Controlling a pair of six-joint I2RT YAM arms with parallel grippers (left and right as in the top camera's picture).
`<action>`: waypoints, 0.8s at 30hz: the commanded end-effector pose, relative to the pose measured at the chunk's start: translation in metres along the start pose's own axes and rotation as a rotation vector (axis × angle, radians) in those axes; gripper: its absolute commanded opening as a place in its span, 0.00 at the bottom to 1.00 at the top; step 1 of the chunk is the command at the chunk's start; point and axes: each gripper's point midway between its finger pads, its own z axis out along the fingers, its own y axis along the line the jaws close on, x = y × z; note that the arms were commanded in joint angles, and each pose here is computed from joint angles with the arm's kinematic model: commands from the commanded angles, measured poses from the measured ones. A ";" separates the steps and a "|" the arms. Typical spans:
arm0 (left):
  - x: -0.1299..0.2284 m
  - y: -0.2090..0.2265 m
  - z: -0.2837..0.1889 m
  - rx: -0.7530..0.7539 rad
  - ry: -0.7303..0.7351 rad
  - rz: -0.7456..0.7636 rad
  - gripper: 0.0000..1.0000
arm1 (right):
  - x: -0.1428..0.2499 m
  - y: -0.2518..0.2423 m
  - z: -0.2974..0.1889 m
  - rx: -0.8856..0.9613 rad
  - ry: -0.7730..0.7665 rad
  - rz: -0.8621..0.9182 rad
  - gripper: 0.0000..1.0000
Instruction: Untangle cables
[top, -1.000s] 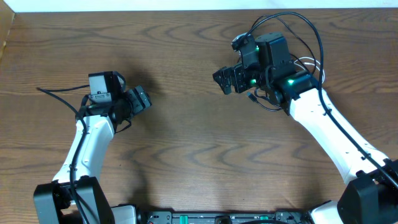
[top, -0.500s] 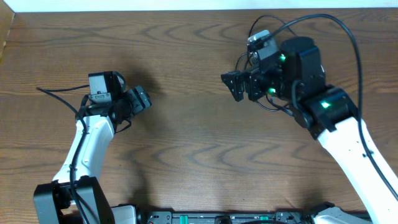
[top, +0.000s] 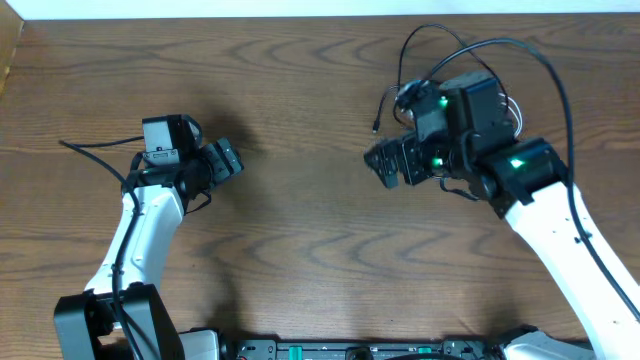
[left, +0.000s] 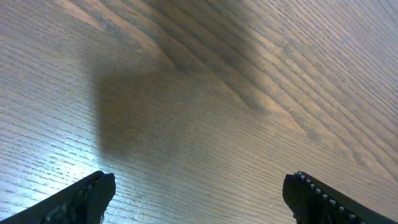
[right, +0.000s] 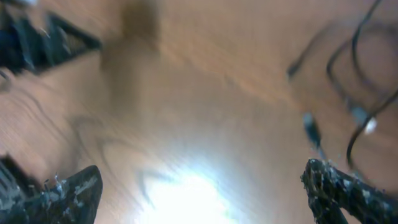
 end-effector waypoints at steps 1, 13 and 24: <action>0.001 0.001 0.002 -0.008 0.007 0.015 0.91 | 0.017 0.001 0.002 -0.001 0.058 0.012 0.99; 0.001 0.001 0.002 -0.009 0.007 0.015 0.92 | 0.014 0.014 -0.040 -0.013 -0.057 -0.023 0.99; 0.001 0.001 0.002 -0.008 0.007 0.014 0.91 | 0.042 0.018 -0.066 -0.027 -0.188 -0.063 0.99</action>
